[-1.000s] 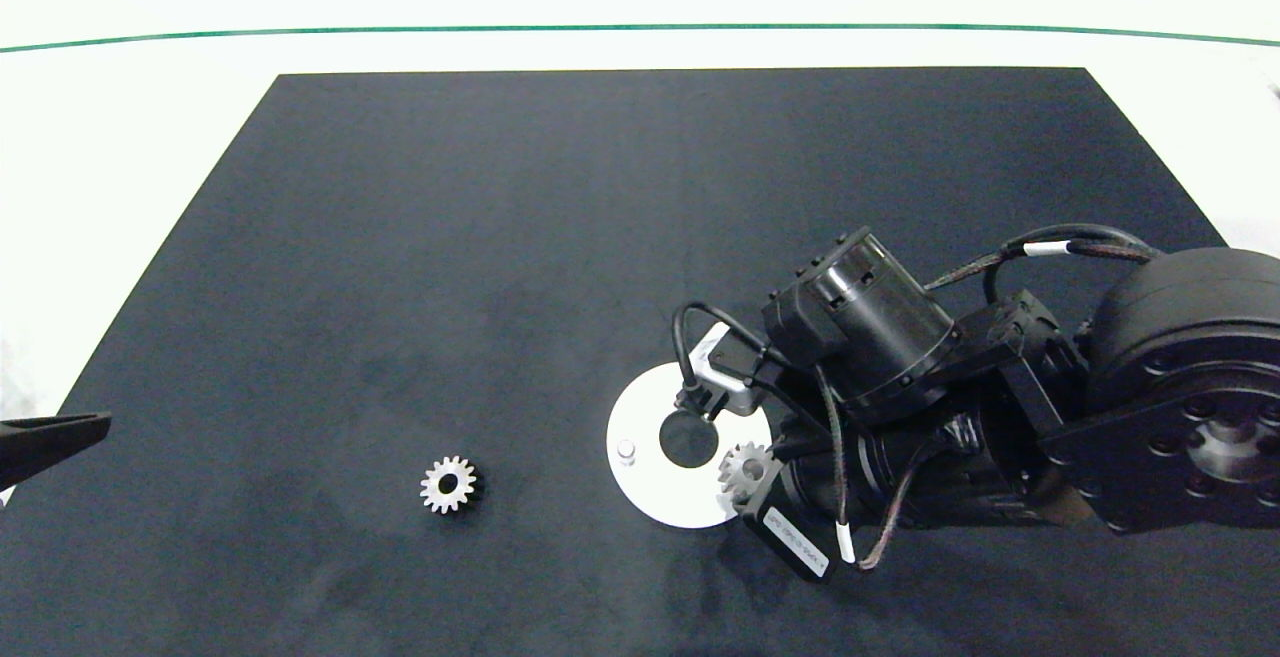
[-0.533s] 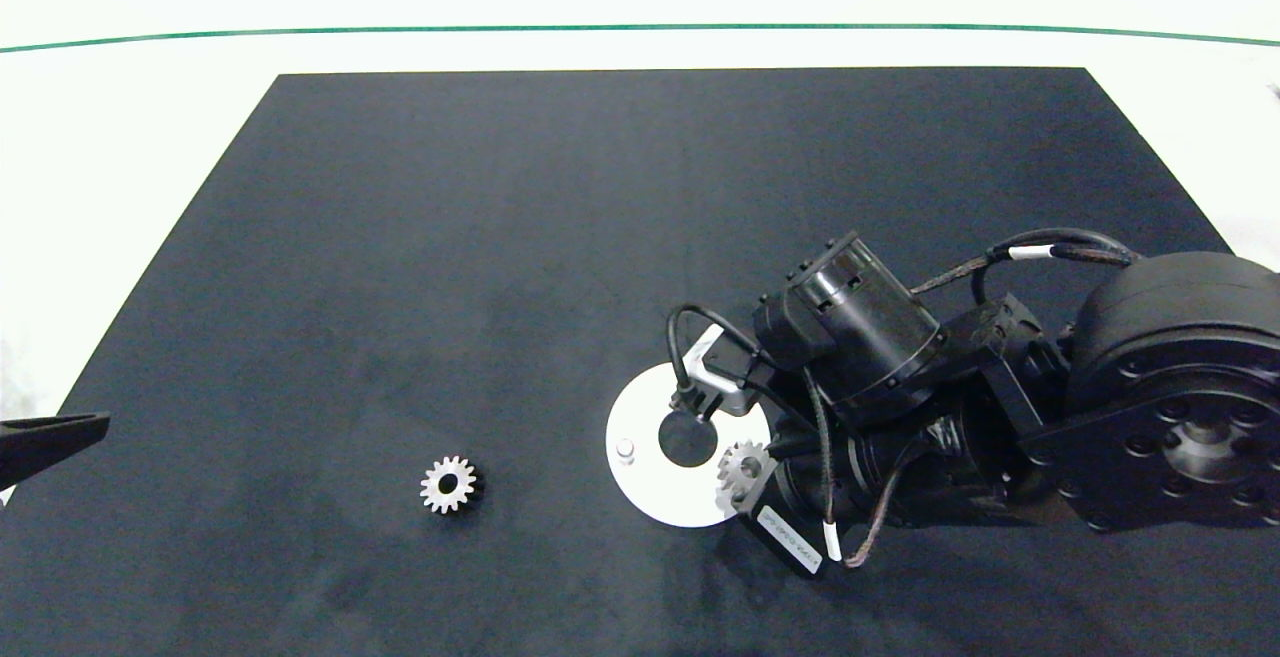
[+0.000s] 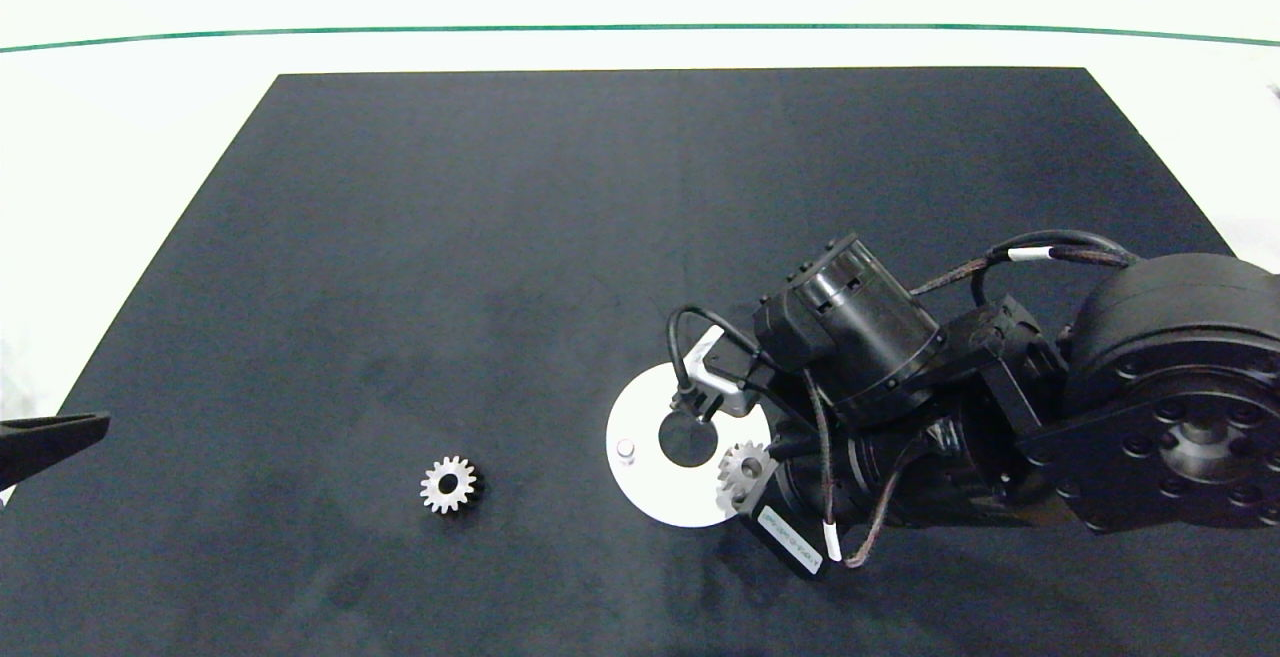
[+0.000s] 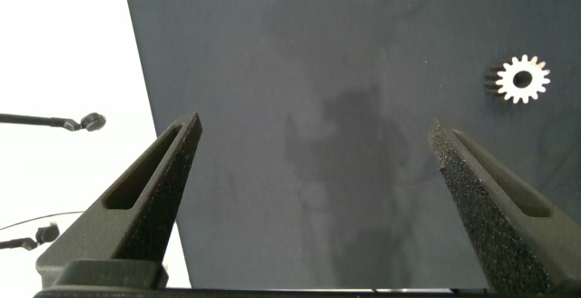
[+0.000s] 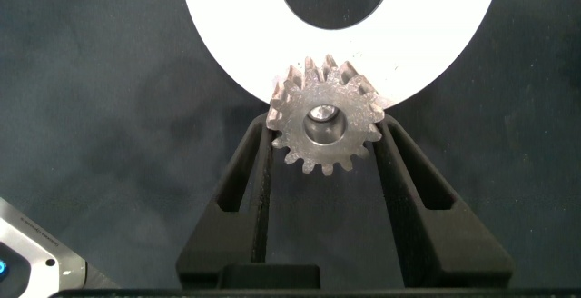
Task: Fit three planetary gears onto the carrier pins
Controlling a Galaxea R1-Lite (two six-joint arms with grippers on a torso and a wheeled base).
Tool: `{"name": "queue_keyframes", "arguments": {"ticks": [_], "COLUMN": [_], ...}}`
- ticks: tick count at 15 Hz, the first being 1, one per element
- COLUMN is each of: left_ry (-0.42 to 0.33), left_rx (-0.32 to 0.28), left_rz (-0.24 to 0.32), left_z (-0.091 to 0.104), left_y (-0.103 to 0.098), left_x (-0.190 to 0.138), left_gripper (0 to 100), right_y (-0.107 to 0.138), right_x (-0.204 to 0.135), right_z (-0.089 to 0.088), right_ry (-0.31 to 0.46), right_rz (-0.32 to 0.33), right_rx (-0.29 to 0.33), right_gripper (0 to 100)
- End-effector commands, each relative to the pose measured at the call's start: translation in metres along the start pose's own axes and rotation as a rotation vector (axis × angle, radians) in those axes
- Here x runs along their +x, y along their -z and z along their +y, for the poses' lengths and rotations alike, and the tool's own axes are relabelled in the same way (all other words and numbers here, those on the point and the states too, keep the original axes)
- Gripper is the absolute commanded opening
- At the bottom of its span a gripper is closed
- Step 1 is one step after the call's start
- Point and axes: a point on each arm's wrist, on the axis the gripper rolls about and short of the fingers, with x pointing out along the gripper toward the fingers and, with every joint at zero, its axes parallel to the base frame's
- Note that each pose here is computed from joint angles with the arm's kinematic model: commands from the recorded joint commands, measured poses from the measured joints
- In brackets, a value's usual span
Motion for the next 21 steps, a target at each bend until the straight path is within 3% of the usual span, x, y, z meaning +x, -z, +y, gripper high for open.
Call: {"name": "queue_keyframes", "arguments": {"ticks": [1,2,10,17,21], "left_ry": [0.001,0.001,0.000,0.001,0.001], "left_rx": [0.003,0.002,0.014,0.016,0.016], "left_rz": [0.006,0.006,-0.001,-0.003,-0.003], "left_z": [0.000,0.000,-0.001,-0.001,-0.001], "left_y": [0.001,0.001,0.002,0.003,0.003], "left_x": [0.000,0.000,-0.002,-0.003,-0.003], "left_gripper": [100,100,100,100,100], "right_y": [0.001,0.001,0.004,0.004,0.001], "right_x": [-0.001,-0.001,-0.006,-0.034,-0.044], "right_z": [0.000,0.000,-0.001,-0.009,-0.029], "right_ry": [0.002,0.001,0.005,0.040,0.080], "right_rz": [0.002,0.003,-0.002,-0.072,-0.112], "right_rx": [-0.002,-0.002,0.001,0.025,0.083], "right_gripper": [7,100,100,100,100]}}
